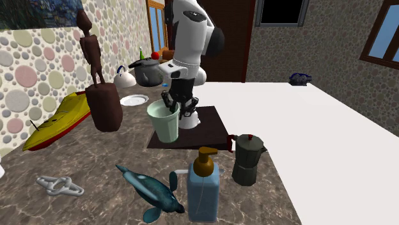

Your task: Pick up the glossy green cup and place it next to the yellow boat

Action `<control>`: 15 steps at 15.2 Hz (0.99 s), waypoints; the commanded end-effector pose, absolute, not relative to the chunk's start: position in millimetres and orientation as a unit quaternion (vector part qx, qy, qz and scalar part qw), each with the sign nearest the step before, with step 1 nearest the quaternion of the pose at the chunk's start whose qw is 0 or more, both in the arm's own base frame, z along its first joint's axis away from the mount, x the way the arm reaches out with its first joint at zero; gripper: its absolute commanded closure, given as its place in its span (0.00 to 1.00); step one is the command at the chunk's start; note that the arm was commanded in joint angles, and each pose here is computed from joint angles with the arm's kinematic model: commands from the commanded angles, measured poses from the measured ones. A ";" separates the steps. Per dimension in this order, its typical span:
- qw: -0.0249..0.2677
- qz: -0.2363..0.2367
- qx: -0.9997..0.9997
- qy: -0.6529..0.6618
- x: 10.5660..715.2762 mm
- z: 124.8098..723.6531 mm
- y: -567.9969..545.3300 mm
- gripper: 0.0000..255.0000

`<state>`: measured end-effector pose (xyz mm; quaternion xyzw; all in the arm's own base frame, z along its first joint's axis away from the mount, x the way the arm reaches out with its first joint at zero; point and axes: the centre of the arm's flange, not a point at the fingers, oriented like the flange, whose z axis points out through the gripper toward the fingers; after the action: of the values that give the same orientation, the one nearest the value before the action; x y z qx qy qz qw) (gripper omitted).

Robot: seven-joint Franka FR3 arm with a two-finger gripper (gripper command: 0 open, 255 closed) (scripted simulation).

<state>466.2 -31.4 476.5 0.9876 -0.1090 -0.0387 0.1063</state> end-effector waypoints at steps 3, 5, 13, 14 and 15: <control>0.106 -0.039 0.988 -0.109 466.5 498.3 -31.6 1.00; 0.106 -0.039 0.988 -0.109 466.5 508.8 -31.6 1.00; 0.106 -0.039 0.988 -0.109 466.5 551.1 -31.6 1.00; 0.106 -0.039 0.988 -0.109 466.5 556.4 -31.6 1.00; 0.106 -0.039 0.988 -0.109 466.5 561.7 -31.6 1.00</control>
<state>466.8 -31.1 555.7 0.9876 -0.1090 -0.0387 0.1061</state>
